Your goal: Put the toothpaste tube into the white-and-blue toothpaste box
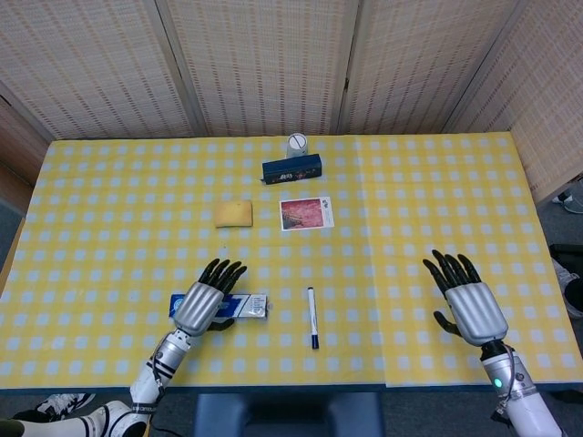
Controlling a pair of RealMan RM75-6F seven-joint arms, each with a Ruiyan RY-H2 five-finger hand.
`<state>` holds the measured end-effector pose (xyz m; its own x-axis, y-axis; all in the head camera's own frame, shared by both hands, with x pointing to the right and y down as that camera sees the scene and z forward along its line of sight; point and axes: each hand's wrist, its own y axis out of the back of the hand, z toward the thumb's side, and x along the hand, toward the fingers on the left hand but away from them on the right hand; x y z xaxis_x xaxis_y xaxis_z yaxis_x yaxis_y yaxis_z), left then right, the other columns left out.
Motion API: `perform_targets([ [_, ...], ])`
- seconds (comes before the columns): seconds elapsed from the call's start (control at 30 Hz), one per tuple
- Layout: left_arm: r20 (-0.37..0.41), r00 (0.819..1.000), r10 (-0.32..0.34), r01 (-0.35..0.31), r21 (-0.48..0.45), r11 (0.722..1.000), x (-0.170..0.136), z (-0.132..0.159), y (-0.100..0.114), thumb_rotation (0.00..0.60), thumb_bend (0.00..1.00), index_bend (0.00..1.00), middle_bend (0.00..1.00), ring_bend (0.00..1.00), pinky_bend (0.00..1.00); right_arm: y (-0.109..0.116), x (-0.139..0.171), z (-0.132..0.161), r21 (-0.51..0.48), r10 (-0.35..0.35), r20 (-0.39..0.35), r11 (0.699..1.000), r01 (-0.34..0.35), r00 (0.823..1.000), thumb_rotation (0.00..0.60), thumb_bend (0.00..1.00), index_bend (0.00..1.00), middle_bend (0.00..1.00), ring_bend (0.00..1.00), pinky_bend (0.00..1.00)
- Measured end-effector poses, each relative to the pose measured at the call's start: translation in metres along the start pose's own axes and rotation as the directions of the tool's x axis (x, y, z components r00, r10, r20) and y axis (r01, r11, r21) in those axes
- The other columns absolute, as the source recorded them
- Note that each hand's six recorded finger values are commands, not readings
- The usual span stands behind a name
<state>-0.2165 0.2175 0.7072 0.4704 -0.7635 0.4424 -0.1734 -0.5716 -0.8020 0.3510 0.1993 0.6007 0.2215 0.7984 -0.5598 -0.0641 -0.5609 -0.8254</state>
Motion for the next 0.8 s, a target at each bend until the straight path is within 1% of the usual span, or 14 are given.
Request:
perform_targets([
  [0.07,0.017,1.000,0.026,-0.026,-0.014,1.000,-0.004,0.003,0.011,0.600,0.13,0.00,0.00,0.00,0.00,0.001,0.002,0.000,0.001,-0.002,0.000,1.000,0.002,1.000,0.600,0.33,0.00,0.00,0.00,0.00],
  [0.13,0.039,0.997,0.069,-0.068,-0.023,0.997,-0.012,0.004,0.030,0.600,0.13,0.00,0.00,0.00,0.00,0.002,0.005,-0.001,0.001,-0.007,-0.001,1.000,0.007,1.000,0.600,0.33,0.00,0.00,0.00,0.00],
  [0.23,0.048,0.990,0.129,-0.129,0.000,0.992,-0.032,-0.006,0.060,0.600,0.13,0.00,0.00,0.00,0.00,0.006,0.011,-0.003,0.010,-0.025,0.002,1.000,0.025,1.000,0.600,0.33,0.00,0.00,0.00,0.00],
  [0.33,0.017,0.988,0.154,-0.155,0.044,0.987,-0.064,-0.032,0.087,0.600,0.13,0.01,0.00,0.00,0.00,0.010,0.019,-0.009,0.027,-0.050,0.017,0.998,0.049,0.999,0.600,0.33,0.00,0.00,0.00,0.00],
  [0.43,-0.053,0.989,0.138,-0.133,0.082,0.988,-0.108,-0.066,0.107,0.600,0.13,0.03,0.00,0.00,0.00,0.011,0.031,-0.016,0.047,-0.069,0.032,0.997,0.067,0.997,0.600,0.33,0.00,0.00,0.00,0.00],
  [0.53,-0.152,0.983,0.107,-0.093,0.091,0.991,-0.159,-0.098,0.114,0.600,0.13,0.05,0.01,0.00,0.00,0.008,0.045,-0.024,0.062,-0.070,0.044,0.996,0.067,0.997,0.600,0.33,0.00,0.00,0.00,0.00],
  [0.6,-0.220,0.970,0.100,-0.076,0.116,0.990,-0.188,-0.114,0.113,0.600,0.13,0.05,0.02,0.00,0.00,0.006,0.053,-0.030,0.066,-0.072,0.051,0.995,0.069,0.996,0.600,0.33,0.00,0.00,0.00,0.00],
  [0.63,-0.244,0.965,0.098,-0.066,0.138,0.988,-0.198,-0.120,0.112,0.600,0.13,0.04,0.02,0.00,0.00,0.005,0.055,-0.032,0.065,-0.074,0.053,0.995,0.070,0.996,0.600,0.33,0.00,0.00,0.00,0.00],
  [0.7,-0.270,0.958,0.097,-0.043,0.199,0.979,-0.211,-0.128,0.112,0.600,0.13,0.03,0.02,0.00,0.00,0.002,0.060,-0.037,0.053,-0.073,0.060,0.996,0.070,0.995,0.600,0.33,0.00,0.00,0.00,0.00],
  [0.8,-0.281,0.951,0.128,-0.049,0.272,0.961,-0.217,-0.127,0.116,0.600,0.14,0.03,0.02,0.00,0.00,0.000,0.063,-0.042,0.033,-0.071,0.061,0.997,0.069,0.996,0.600,0.33,0.00,0.00,0.00,0.00],
])
